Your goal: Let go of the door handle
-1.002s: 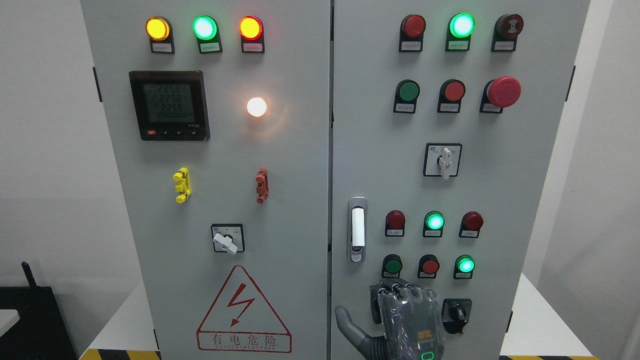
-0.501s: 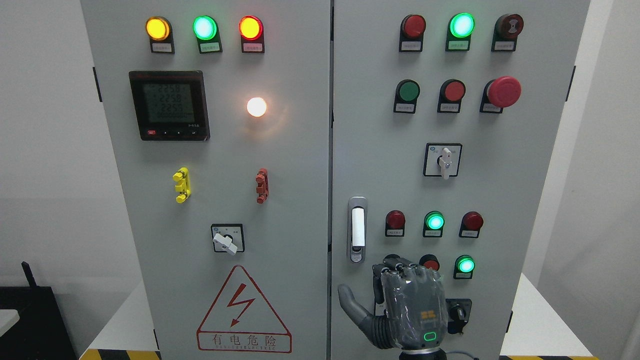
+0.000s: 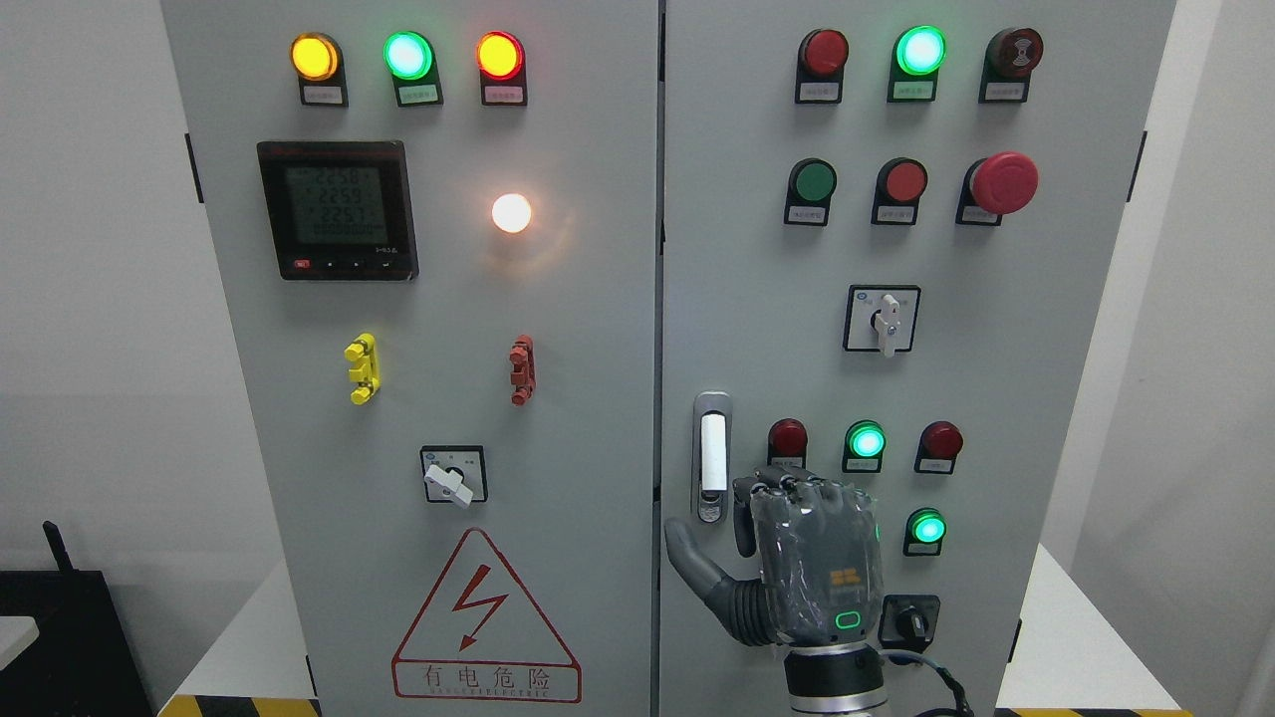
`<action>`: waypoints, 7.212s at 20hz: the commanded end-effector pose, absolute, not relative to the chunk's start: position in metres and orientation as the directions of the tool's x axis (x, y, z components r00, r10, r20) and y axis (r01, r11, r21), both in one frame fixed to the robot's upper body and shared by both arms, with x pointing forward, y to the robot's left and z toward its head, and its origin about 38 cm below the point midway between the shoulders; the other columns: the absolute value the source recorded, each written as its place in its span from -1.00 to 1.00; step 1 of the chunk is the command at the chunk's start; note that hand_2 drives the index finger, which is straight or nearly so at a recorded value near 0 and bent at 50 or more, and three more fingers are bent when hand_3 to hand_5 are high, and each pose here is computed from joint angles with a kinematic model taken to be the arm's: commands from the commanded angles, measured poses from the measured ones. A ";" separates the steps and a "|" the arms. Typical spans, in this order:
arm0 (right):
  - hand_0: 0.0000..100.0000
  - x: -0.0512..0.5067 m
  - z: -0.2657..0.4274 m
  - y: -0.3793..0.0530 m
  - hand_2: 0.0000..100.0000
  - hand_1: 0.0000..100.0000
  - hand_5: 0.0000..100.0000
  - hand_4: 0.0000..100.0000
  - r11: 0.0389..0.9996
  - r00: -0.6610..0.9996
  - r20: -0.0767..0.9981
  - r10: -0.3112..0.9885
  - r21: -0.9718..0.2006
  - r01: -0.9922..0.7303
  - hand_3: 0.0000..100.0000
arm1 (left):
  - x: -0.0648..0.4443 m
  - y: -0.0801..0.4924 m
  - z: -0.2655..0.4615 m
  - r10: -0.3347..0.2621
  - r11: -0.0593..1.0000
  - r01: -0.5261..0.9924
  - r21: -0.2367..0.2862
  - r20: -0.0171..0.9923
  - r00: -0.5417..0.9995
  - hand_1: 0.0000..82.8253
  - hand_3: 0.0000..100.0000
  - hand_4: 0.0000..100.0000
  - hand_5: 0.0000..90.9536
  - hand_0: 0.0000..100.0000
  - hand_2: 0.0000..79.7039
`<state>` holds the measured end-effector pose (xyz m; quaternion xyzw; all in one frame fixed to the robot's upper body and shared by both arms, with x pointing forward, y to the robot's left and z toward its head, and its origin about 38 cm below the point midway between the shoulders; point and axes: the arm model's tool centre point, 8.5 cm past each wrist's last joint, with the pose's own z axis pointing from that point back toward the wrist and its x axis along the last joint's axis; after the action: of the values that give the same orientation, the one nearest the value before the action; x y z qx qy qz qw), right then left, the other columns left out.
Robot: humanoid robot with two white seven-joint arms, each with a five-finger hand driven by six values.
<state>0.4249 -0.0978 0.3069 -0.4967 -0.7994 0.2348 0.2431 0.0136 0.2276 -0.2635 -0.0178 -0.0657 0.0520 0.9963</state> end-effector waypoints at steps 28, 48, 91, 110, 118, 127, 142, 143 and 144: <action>-0.34 0.434 0.311 -0.093 0.99 0.33 0.99 1.00 0.400 -0.373 0.182 0.910 -0.621 0.674 1.00 | 0.036 0.227 -0.263 0.093 0.995 -0.086 -0.046 0.167 0.982 -0.06 -1.00 -1.00 -1.00 -0.76 -1.00; -0.28 0.436 0.310 -0.098 0.98 0.40 0.99 1.00 0.396 -0.358 0.192 0.914 -0.617 0.680 1.00 | 0.036 0.227 -0.263 0.093 0.995 -0.086 -0.046 0.166 0.982 -0.06 -1.00 -1.00 -1.00 -0.76 -1.00; -0.09 0.435 0.309 -0.108 0.98 0.29 0.99 1.00 0.390 -0.338 0.205 0.919 -0.605 0.694 1.00 | 0.036 0.227 -0.263 0.093 0.995 -0.086 -0.046 0.166 0.982 -0.06 -1.00 -1.00 -1.00 -0.76 -1.00; -0.05 0.435 0.309 -0.114 0.98 0.27 0.99 1.00 0.387 -0.328 0.212 0.921 -0.601 0.699 1.00 | 0.036 0.227 -0.263 0.093 0.995 -0.086 -0.046 0.166 0.982 -0.06 -1.00 -1.00 -1.00 -0.76 -1.00; -0.04 0.433 0.312 -0.116 0.99 0.27 1.00 1.00 0.387 -0.331 0.206 0.921 -0.587 0.711 1.00 | 0.036 0.227 -0.263 0.093 0.995 -0.086 -0.046 0.167 0.982 -0.06 -1.00 -1.00 -1.00 -0.76 -1.00; -0.04 0.433 0.312 -0.117 0.99 0.26 1.00 1.00 0.384 -0.328 0.205 0.922 -0.588 0.712 1.00 | 0.036 0.227 -0.263 0.093 0.995 -0.086 -0.046 0.167 0.982 -0.06 -1.00 -1.00 -1.00 -0.76 -1.00; -0.07 0.434 0.312 -0.120 0.99 0.33 1.00 1.00 0.379 -0.321 0.207 0.924 -0.589 0.714 1.00 | 0.036 0.227 -0.263 0.093 0.995 -0.086 -0.046 0.167 0.982 -0.06 -1.00 -1.00 -1.00 -0.76 -1.00; -0.07 0.433 0.312 -0.120 0.99 0.32 1.00 1.00 0.380 -0.321 0.207 0.924 -0.587 0.715 1.00 | 0.036 0.227 -0.263 0.093 0.995 -0.086 -0.046 0.167 0.982 -0.06 -1.00 -1.00 -1.00 -0.76 -1.00; -0.07 0.434 0.312 -0.120 0.99 0.31 1.00 1.00 0.379 -0.321 0.207 0.924 -0.589 0.714 1.00 | 0.036 0.227 -0.263 0.093 0.995 -0.086 -0.046 0.166 0.982 -0.06 -1.00 -1.00 -1.00 -0.76 -1.00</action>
<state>0.4333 -0.1180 0.3116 -0.5182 -0.7890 0.2006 0.2623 0.0136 0.2274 -0.2635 -0.0188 -0.0657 0.0520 0.9963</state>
